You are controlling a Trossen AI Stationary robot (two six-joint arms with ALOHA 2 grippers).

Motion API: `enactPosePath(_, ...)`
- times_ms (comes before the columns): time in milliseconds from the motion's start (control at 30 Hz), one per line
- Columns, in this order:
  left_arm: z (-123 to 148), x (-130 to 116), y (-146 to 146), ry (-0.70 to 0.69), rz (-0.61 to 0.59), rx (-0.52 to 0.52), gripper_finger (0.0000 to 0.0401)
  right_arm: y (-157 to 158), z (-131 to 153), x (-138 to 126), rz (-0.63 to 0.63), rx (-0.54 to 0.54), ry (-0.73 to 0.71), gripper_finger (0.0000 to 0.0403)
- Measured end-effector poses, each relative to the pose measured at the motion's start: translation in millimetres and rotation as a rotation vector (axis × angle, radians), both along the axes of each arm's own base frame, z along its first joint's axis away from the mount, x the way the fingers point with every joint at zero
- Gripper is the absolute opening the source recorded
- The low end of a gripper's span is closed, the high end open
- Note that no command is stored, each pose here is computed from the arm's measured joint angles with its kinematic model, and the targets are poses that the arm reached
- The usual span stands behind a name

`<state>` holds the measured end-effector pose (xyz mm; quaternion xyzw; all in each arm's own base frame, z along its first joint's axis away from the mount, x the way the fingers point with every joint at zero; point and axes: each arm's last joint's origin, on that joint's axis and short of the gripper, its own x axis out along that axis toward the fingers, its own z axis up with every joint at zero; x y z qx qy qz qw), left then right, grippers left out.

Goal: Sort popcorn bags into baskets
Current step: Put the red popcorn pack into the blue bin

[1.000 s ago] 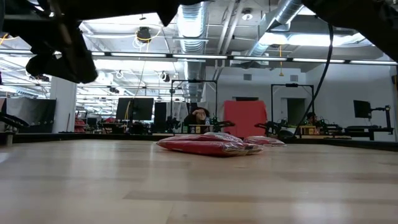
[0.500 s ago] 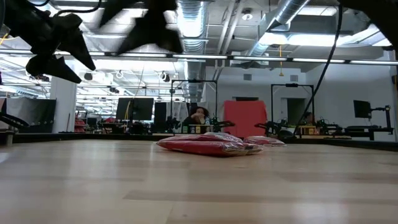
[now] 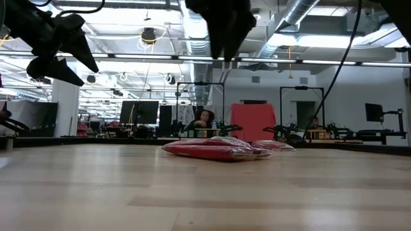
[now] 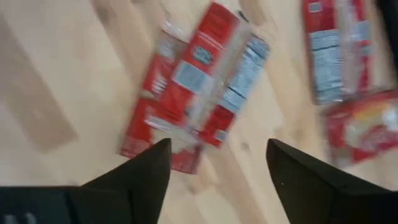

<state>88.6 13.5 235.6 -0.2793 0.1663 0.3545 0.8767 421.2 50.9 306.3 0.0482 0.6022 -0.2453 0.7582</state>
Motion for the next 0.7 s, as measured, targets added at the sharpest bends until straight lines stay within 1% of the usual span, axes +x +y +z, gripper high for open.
enactPosePath(33,0.0,0.0,-0.1,0.000,-0.005,-0.004,0.0306,-5.1,0.9,-1.8,0.001,0.006,0.003,0.0293)
enactPosePath(100,-0.2,0.2,-0.6,0.001,-0.019,-0.012,0.0306,-17.8,-3.1,-9.3,-0.020,0.017,0.060,0.0302)
enactPosePath(167,-0.4,0.4,-0.9,0.004,-0.032,-0.016,0.0306,-31.6,-15.7,-15.2,-0.050,0.031,0.108,0.0305)
enactPosePath(200,-0.7,0.5,-1.0,0.005,-0.037,-0.019,0.0306,-37.6,-22.7,-14.0,-0.066,0.047,0.084,0.0306)
enactPosePath(300,-3.9,0.7,-1.3,0.015,-0.042,-0.028,0.0306,-51.2,-40.1,-12.2,-0.110,0.164,-0.040,0.0306)
enactPosePath(400,-5.5,1.0,-1.3,0.017,-0.041,-0.029,0.0306,-53.8,-63.8,-5.3,-0.141,0.204,-0.150,0.0306)
enactPosePath(533,-9.9,1.2,-1.3,0.033,-0.042,-0.030,0.0306,-48.5,-92.0,9.0,-0.134,0.217,-0.226,0.0306)
enactPosePath(700,-14.4,1.5,-1.3,0.046,-0.039,-0.033,0.0306,-36.5,-122.4,22.0,-0.118,0.183,-0.215,0.0306)
